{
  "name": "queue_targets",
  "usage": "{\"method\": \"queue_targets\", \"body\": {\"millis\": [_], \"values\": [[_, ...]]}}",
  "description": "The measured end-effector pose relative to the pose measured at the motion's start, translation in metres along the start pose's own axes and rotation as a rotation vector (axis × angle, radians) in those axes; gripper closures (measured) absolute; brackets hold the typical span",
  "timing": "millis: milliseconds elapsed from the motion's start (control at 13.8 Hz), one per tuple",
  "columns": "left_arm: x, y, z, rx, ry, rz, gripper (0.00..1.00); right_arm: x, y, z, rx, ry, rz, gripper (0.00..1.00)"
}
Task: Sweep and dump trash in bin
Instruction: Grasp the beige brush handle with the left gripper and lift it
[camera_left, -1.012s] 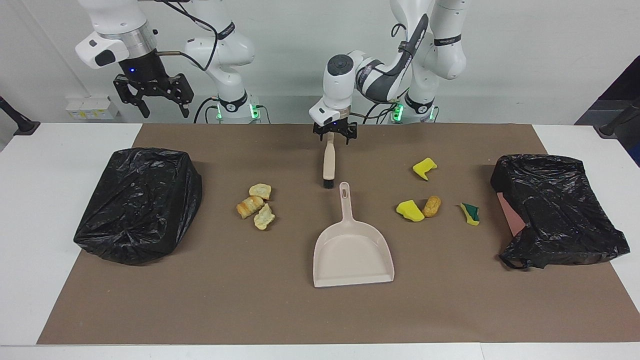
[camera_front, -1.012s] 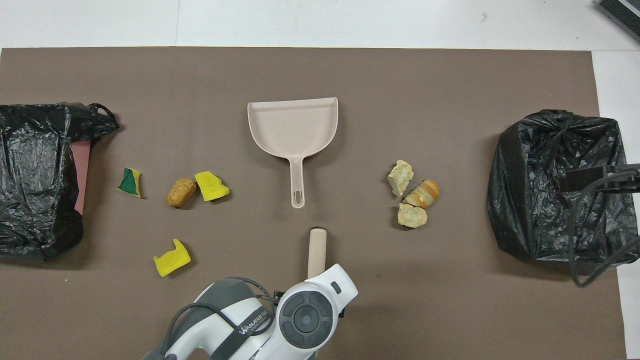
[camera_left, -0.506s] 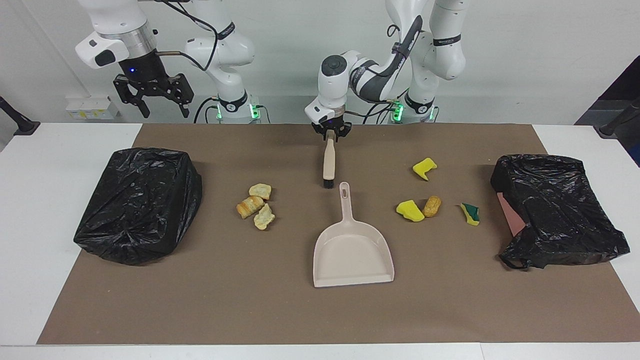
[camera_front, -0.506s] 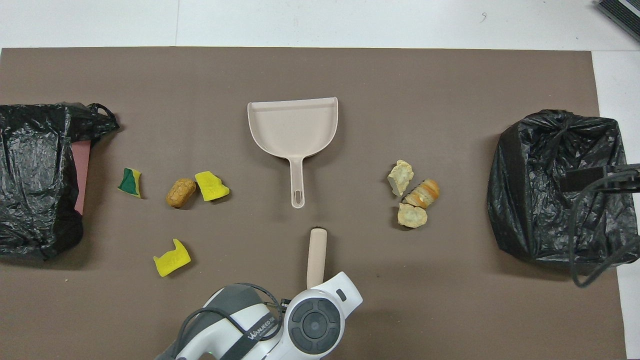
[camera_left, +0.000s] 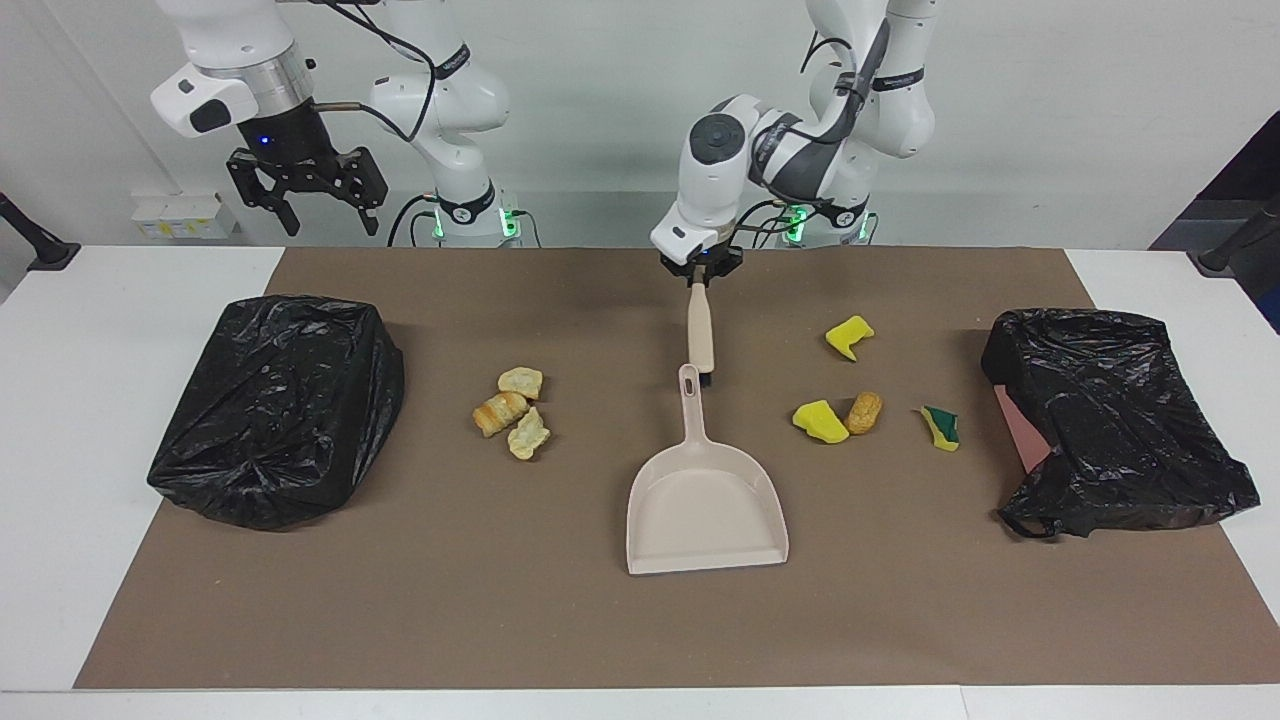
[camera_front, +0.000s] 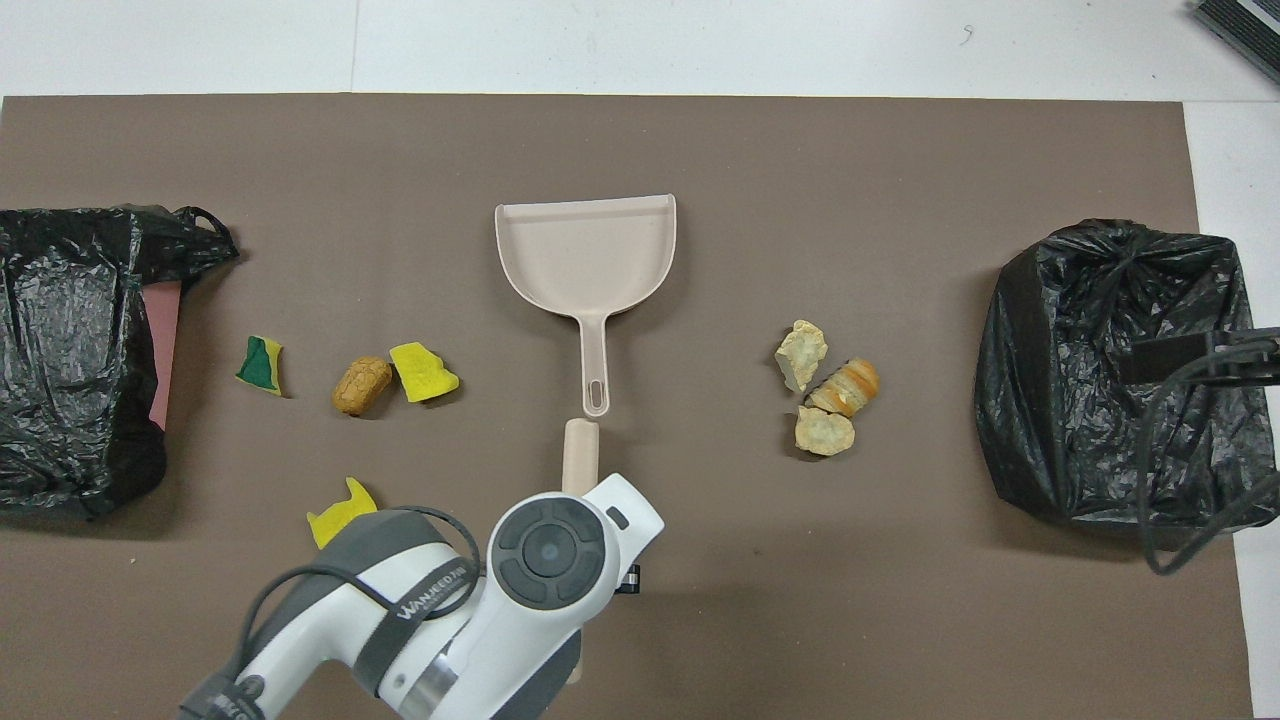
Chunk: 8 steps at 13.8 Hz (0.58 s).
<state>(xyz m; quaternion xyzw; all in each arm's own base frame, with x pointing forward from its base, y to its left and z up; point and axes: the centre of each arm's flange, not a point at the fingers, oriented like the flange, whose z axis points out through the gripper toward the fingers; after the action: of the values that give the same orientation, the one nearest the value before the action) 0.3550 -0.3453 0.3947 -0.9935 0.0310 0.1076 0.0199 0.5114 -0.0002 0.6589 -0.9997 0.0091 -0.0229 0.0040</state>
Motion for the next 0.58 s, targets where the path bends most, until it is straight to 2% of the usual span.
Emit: {"method": "queue_targets", "body": {"millis": [434, 578], "values": [[0.051, -0.104, -0.043, 0.026, 0.037, -0.183, 0.74, 0.000, 0.000, 0.000, 0.000, 0.000, 0.000, 0.00], [0.068, -0.149, -0.042, 0.039, 0.019, -0.271, 0.74, 0.000, 0.000, 0.000, 0.000, 0.000, 0.000, 0.00]]}}
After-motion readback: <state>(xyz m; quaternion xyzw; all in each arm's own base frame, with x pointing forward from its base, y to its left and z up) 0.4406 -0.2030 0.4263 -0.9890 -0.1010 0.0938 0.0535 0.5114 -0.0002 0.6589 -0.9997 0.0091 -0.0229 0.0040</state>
